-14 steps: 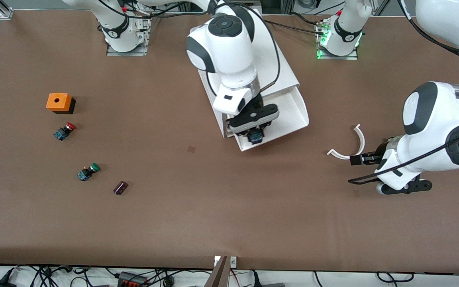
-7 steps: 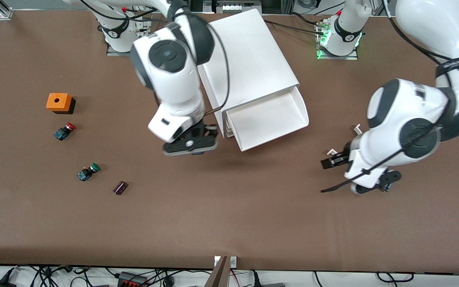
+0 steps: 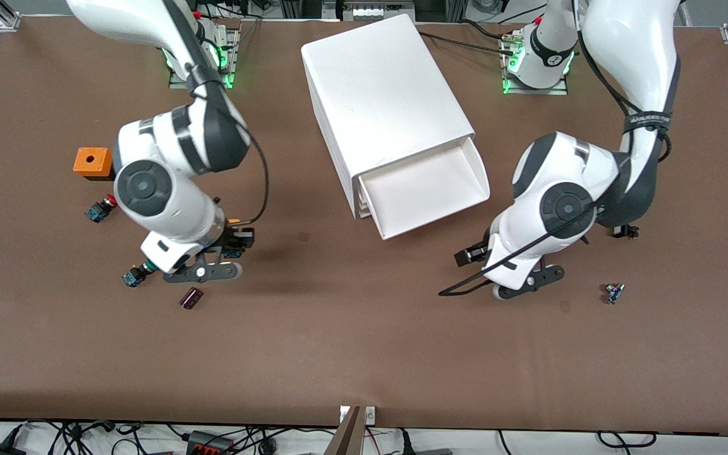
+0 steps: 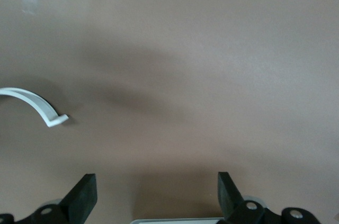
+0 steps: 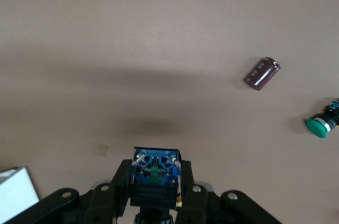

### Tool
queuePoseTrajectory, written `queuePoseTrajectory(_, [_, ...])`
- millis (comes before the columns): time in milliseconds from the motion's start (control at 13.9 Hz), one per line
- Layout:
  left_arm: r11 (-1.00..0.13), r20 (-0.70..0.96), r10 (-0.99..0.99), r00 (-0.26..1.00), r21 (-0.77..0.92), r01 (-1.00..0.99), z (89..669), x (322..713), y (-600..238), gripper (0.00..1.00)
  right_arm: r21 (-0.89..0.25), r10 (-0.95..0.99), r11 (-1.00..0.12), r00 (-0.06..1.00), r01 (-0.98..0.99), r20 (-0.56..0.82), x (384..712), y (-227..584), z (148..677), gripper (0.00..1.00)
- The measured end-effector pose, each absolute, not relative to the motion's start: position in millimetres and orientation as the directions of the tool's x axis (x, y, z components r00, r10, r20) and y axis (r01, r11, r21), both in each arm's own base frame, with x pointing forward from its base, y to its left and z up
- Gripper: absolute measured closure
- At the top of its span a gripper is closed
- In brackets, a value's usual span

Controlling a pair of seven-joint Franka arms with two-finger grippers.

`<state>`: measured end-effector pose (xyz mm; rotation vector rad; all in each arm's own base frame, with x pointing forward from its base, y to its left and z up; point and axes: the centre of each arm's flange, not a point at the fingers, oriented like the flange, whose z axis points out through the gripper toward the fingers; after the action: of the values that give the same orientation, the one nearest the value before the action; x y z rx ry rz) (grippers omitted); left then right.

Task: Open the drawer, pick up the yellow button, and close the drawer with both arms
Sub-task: 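Push the drawer shut with the left gripper while the right gripper lowers the switch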

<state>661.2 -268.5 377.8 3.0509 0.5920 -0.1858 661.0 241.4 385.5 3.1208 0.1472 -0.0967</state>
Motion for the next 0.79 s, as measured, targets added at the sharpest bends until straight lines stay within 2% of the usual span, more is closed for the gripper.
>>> queuePoseTrajectory(360, [-0.936,-0.129,0.348,0.929,0.009,0.352,366.2,632.4,-310.5,0.0,0.005,0.134,-0.991,0.989,0.135,-0.069,655.1,197.2,318.1,0.59])
queuePoseTrajectory(791, [-0.933,-0.139,0.354,0.925,0.018,0.36,353.7,591.6,-339.0,0.0,0.006,0.172,-0.985,0.984,0.172,-0.038,635.9,151.0,262.4,0.59])
